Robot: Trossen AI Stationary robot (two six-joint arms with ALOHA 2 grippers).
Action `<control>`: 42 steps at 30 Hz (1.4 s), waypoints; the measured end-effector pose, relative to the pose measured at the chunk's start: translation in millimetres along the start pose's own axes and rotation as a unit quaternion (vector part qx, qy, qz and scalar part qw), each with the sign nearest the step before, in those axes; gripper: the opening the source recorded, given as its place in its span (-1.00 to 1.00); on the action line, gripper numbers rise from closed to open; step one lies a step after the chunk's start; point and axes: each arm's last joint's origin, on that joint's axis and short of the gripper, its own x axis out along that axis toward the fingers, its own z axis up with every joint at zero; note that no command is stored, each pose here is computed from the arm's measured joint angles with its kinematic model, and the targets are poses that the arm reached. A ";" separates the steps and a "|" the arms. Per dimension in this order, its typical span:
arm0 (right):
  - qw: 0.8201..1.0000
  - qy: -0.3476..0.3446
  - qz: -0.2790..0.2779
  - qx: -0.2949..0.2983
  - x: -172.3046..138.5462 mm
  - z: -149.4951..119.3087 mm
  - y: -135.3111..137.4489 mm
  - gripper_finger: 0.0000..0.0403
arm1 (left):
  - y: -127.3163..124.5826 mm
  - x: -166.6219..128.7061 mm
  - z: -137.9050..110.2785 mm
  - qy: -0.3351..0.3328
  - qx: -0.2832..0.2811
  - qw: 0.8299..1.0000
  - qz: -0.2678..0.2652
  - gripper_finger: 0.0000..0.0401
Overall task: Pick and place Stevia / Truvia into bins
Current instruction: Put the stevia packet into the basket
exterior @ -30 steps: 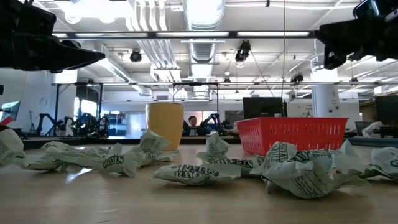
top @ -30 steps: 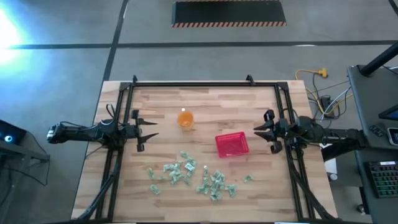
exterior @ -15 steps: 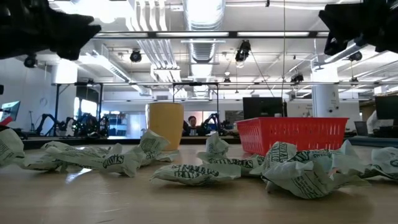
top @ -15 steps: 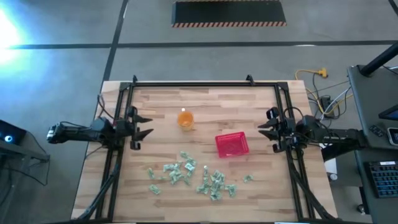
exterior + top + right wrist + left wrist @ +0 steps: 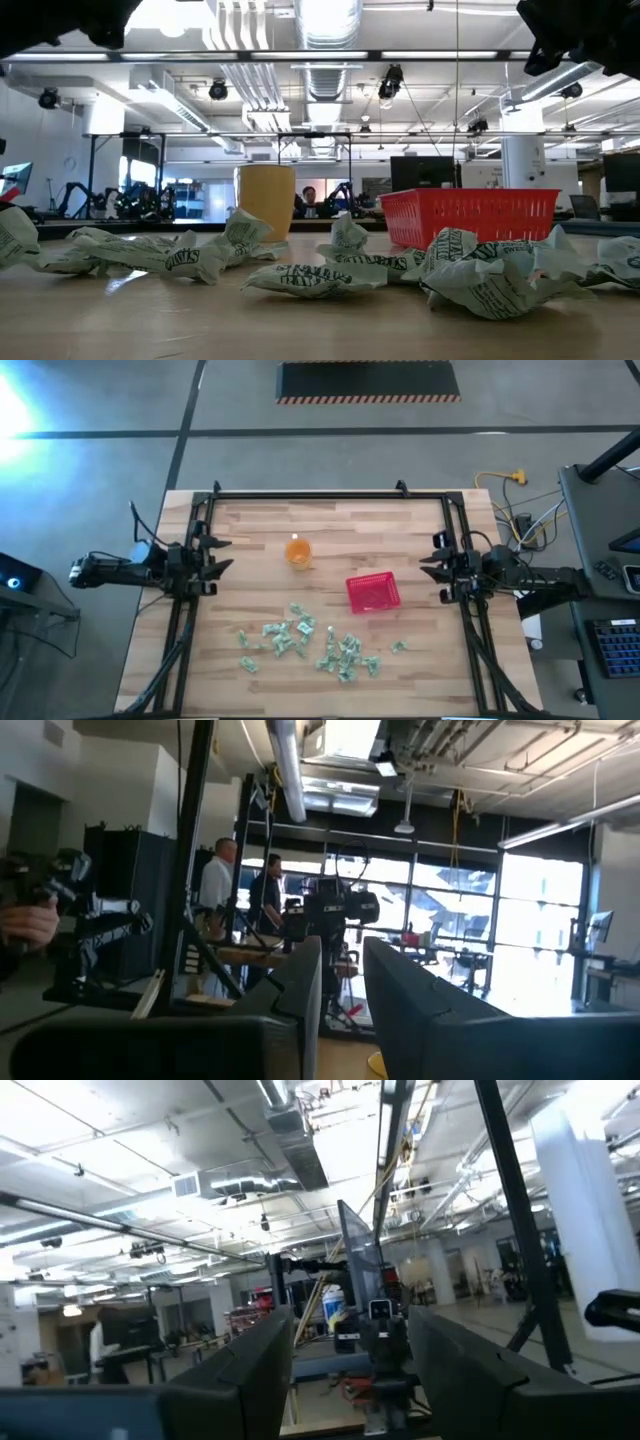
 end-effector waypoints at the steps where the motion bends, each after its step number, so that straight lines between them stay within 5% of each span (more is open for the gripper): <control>1: 1.000 0.000 -0.003 -0.003 0.0 0.0 -0.2 -0.66 | 0.3 2.0 2.1 0.001 0.005 1.000 0.000 -0.09; 14: 1.000 0.000 0.000 -0.007 1.3 2.7 -0.3 -0.66 | -6.5 32.2 -9.8 0.107 -0.008 0.994 -0.034 -0.09; 22: 0.998 -0.014 -0.001 -0.066 16.8 39.3 -4.3 -0.66 | -10.9 61.6 -15.0 0.160 -0.007 0.986 -0.047 -0.09; 27: 0.993 0.109 0.004 -0.039 38.3 53.8 -8.5 -0.66 | -11.6 74.8 -12.4 0.163 -0.003 0.985 -0.048 -0.09; 32: 0.956 0.291 -0.004 0.029 62.1 50.0 -12.5 -0.66 | -14.7 77.4 -23.2 0.195 -0.001 0.979 -0.056 -0.09; 37: 0.888 0.451 0.014 0.088 81.9 31.0 -7.2 -0.66 | -19.1 75.9 -38.0 0.256 -0.023 0.964 -0.065 -0.09; 42: 0.836 0.534 0.060 0.110 100.7 13.7 14.1 -0.66 | -23.0 76.7 -47.0 0.285 -0.045 0.955 -0.067 -0.09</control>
